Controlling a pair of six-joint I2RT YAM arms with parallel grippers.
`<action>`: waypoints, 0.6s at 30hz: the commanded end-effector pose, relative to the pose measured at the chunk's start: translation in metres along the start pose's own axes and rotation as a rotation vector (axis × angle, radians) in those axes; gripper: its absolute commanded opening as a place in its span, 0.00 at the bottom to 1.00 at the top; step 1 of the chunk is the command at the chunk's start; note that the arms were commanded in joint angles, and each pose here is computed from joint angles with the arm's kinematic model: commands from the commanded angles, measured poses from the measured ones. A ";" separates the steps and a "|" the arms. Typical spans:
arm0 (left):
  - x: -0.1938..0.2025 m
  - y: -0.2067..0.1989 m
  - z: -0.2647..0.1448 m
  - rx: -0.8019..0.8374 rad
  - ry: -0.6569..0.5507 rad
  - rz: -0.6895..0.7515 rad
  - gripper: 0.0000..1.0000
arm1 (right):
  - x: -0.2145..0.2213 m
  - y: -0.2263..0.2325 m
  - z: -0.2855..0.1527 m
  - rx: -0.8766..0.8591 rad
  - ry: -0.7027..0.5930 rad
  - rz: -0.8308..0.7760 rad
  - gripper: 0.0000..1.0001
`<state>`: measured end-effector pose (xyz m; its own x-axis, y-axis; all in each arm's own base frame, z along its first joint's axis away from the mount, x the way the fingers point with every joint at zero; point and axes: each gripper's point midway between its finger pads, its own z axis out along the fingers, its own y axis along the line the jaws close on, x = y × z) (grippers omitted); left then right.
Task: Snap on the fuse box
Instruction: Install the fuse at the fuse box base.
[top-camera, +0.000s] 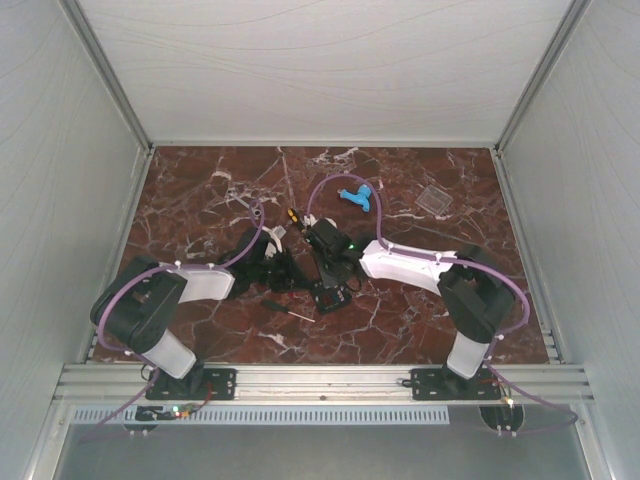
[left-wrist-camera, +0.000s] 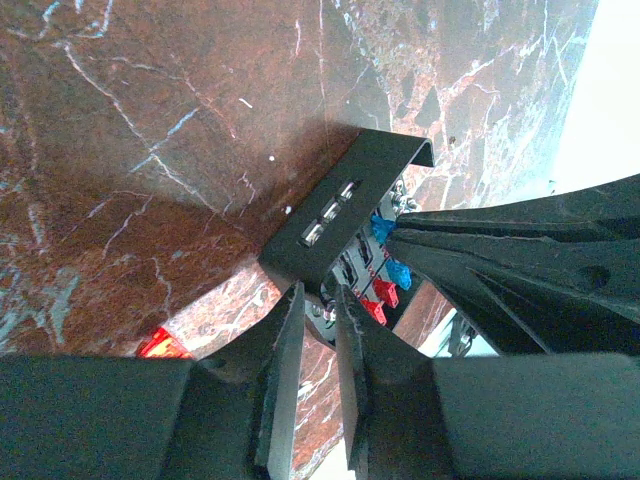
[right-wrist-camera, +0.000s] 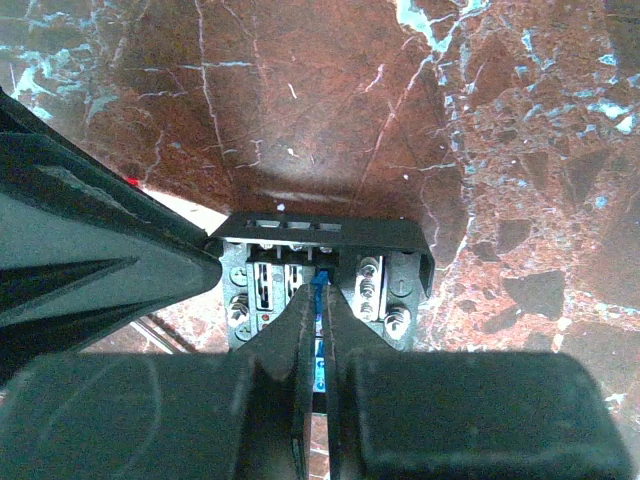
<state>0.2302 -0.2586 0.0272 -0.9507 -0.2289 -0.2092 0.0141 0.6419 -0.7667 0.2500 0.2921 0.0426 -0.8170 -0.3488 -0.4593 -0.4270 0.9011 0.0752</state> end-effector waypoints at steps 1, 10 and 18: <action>-0.010 -0.013 0.002 0.048 -0.020 0.037 0.18 | 0.067 -0.040 0.016 0.139 0.198 -0.042 0.00; -0.010 -0.014 0.003 0.049 -0.018 0.037 0.18 | 0.086 -0.041 0.015 0.130 0.263 -0.050 0.00; -0.010 -0.014 0.004 0.052 -0.009 0.039 0.18 | 0.086 -0.044 0.003 0.121 0.260 -0.044 0.00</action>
<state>0.2300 -0.2584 0.0261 -0.9513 -0.2285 -0.2067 0.0119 0.6432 -0.7656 0.2461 0.2893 0.0419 -0.8109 -0.3360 -0.4790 -0.4280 0.8989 0.0940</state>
